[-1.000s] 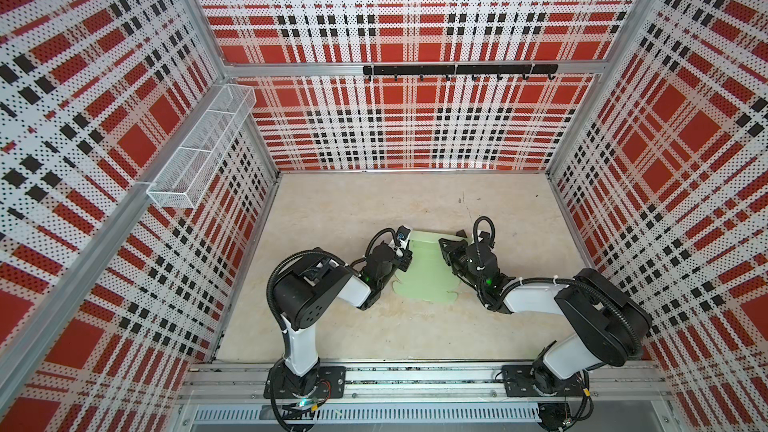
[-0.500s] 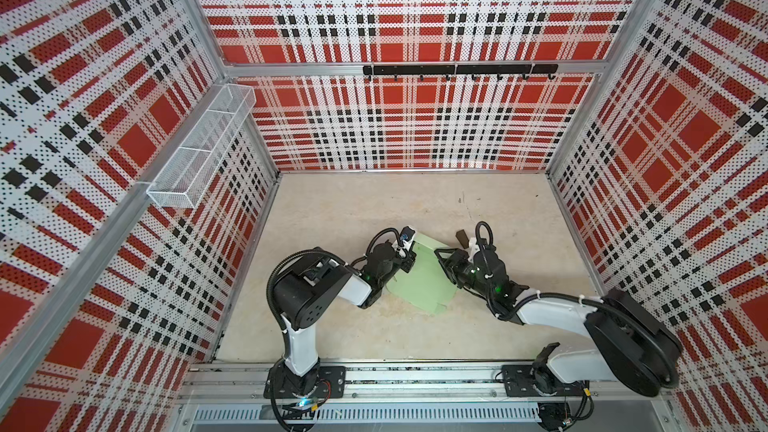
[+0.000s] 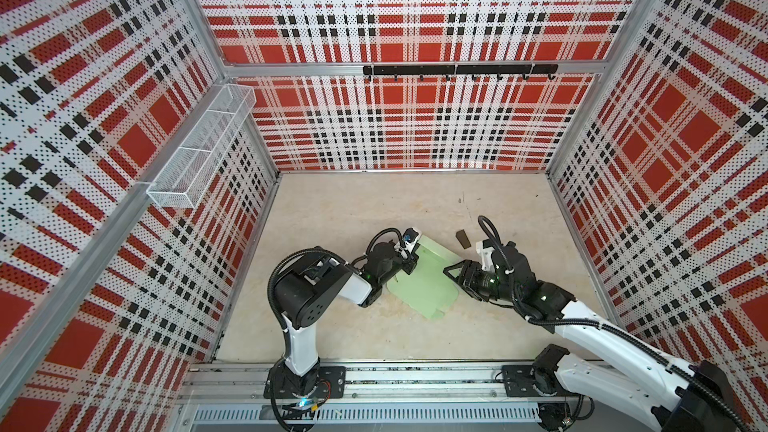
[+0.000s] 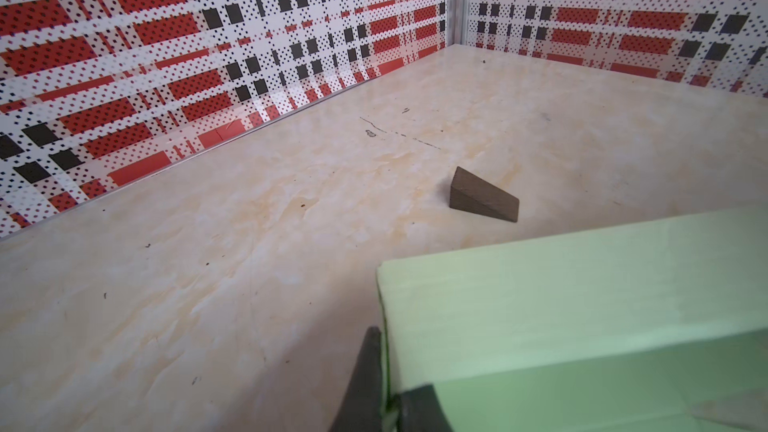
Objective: Fold the paper box
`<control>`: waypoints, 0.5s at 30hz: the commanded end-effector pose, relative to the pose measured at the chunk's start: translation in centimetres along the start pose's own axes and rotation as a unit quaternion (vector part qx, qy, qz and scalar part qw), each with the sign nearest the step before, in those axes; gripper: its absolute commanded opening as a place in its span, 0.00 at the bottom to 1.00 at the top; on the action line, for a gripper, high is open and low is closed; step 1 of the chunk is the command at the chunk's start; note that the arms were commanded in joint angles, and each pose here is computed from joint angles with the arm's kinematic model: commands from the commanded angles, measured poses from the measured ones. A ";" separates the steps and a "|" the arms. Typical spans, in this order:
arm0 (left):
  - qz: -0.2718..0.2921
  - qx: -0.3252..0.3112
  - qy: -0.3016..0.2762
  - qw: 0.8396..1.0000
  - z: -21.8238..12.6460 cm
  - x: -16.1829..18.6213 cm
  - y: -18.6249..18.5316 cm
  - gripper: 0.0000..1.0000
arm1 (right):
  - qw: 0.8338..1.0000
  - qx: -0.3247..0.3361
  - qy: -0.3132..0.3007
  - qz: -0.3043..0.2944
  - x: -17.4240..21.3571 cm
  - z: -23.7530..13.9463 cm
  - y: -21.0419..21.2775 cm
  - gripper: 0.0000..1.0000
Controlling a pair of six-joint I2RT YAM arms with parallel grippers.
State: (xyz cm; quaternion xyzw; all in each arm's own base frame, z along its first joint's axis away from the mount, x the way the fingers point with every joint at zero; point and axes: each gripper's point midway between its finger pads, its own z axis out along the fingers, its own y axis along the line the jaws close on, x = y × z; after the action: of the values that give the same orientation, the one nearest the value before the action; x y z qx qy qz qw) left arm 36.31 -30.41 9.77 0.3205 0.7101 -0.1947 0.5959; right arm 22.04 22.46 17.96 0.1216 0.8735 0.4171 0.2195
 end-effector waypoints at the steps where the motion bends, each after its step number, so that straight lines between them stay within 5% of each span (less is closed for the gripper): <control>1: 0.007 0.020 -0.010 1.000 0.5 -0.4 -0.6 0.09 | 0.995 0.037 -0.010 -0.096 -2.2 -2.6 1.1 0.62; 8: 0.014 0.053 -0.012 0.998 0.7 0.2 -2.3 0.09 | 0.988 -0.001 -0.002 -0.153 -8.7 1.4 3.0 0.64; 15: 0.025 0.090 -0.035 0.995 0.6 0.6 -4.3 0.09 | 0.973 0.012 0.080 -0.217 -10.0 7.9 1.2 0.66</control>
State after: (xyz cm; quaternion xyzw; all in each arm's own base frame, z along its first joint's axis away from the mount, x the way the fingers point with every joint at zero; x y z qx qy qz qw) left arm 34.72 -32.81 9.34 0.3622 0.6725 -0.2395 0.5994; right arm 34.10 23.45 16.73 -0.0285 0.9118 0.3450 0.2207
